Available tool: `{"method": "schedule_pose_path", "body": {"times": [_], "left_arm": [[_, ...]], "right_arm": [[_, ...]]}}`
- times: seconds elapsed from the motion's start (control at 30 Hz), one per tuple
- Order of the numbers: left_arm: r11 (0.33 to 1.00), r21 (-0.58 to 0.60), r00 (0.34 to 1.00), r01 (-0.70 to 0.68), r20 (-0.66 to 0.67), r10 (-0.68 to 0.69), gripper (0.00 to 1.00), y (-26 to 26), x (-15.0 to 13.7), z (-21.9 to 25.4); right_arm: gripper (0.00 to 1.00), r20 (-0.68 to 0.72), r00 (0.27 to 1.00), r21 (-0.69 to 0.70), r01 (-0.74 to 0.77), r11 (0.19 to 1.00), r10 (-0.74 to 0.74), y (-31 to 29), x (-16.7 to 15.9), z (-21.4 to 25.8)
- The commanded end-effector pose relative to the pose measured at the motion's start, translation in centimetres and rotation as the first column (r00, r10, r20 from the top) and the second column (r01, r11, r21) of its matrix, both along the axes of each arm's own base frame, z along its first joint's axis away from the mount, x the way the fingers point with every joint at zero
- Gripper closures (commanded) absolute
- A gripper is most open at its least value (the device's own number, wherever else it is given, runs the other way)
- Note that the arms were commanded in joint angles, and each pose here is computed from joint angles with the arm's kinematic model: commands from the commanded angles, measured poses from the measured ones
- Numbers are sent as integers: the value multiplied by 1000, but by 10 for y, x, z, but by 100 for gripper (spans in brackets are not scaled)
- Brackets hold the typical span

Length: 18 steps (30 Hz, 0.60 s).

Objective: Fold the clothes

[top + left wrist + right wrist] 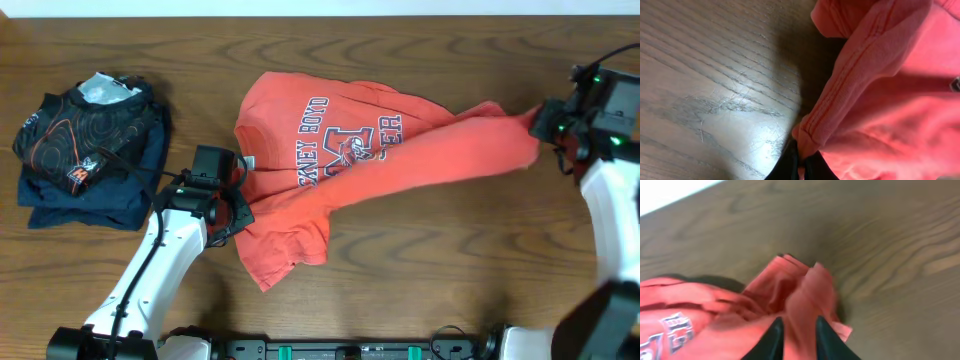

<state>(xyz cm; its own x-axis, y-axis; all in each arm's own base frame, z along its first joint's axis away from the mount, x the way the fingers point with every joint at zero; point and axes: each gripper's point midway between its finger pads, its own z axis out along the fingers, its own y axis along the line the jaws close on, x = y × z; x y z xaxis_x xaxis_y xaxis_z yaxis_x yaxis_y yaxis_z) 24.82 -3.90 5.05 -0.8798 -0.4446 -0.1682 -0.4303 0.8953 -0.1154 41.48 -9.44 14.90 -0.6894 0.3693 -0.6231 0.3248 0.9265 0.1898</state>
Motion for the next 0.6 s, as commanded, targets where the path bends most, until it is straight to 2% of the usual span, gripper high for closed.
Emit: {"method": "schedule_pose_path", "body": {"times": [0.0, 0.07, 0.1, 0.33, 0.57], "left_arm": [[1000, 20, 1000, 6, -8, -6, 94, 4, -2, -2], [1000, 19, 1000, 6, -8, -6, 94, 4, -2, -2], [1000, 19, 1000, 6, -8, -6, 94, 4, -2, -2], [1000, 20, 1000, 6, -7, -6, 94, 4, -2, -2], [1000, 20, 1000, 6, -7, -6, 94, 4, -2, -2]], "right_arm": [[63, -152, 988, 20, -6, 1000, 9, 5, -6, -55], [51, -223, 975, 38, 2, 999, 7, 6, -16, -72], [50, -248, 969, 45, 5, 999, 6, 5, -21, -78], [48, -388, 920, 15, 63, 998, -52, -7, -58, -88], [46, -536, 844, 49, 70, 996, -33, 4, -100, -106]]}}
